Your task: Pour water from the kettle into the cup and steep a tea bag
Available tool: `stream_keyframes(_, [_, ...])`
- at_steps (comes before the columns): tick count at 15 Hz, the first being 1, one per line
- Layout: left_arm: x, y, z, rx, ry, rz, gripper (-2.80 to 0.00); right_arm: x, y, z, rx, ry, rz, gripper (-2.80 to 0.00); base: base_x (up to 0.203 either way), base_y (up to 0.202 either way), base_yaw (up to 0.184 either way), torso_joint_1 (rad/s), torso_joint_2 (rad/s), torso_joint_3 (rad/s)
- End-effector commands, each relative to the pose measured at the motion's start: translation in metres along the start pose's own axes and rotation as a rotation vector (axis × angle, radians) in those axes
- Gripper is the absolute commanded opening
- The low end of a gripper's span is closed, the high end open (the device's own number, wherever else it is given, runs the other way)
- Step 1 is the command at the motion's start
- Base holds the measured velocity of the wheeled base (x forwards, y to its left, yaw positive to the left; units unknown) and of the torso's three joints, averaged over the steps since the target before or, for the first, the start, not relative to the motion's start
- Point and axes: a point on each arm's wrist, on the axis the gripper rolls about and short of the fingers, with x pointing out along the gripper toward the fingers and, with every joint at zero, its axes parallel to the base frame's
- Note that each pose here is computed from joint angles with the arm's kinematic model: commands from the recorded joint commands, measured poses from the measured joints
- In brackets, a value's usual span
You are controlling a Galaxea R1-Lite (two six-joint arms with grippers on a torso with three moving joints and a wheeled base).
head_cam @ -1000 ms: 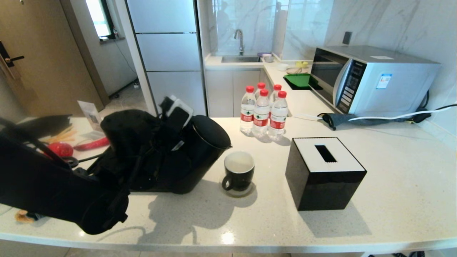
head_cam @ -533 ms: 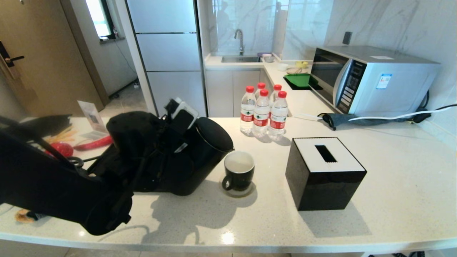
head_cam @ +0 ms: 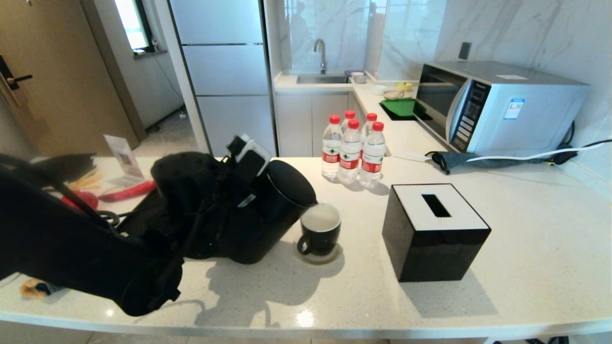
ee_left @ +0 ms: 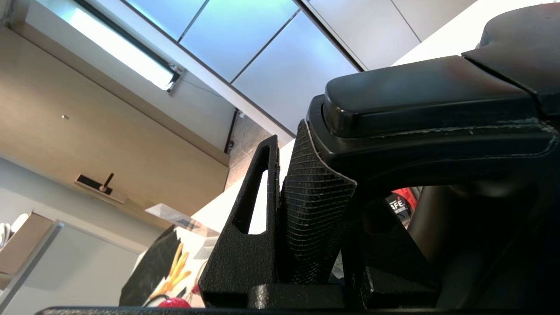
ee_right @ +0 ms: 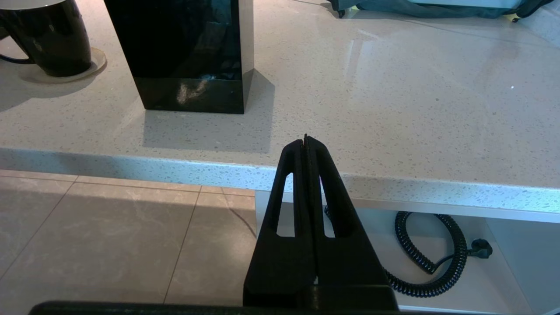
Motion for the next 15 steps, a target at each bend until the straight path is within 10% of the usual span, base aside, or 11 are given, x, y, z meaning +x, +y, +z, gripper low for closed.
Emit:
stream_keyframes(1, [-0.0001, -0.0002, -0.0002, 0.015, 0.0, 0.004, -2.8, 0.0001, 0.0, 0.0, -0.001, 0.001, 0.001, -2.8, 0.0, 0.0, 0.0, 0.0, 0.0, 0.0])
stream_keyframes(15, [0.0006, 0.0037, 0.0044, 0.066, -0.013, 0.02, -2.8, 0.0001, 0.0, 0.0, -0.001, 0.001, 0.001, -2.8, 0.0, 0.0, 0.0, 0.0, 0.0, 0.0])
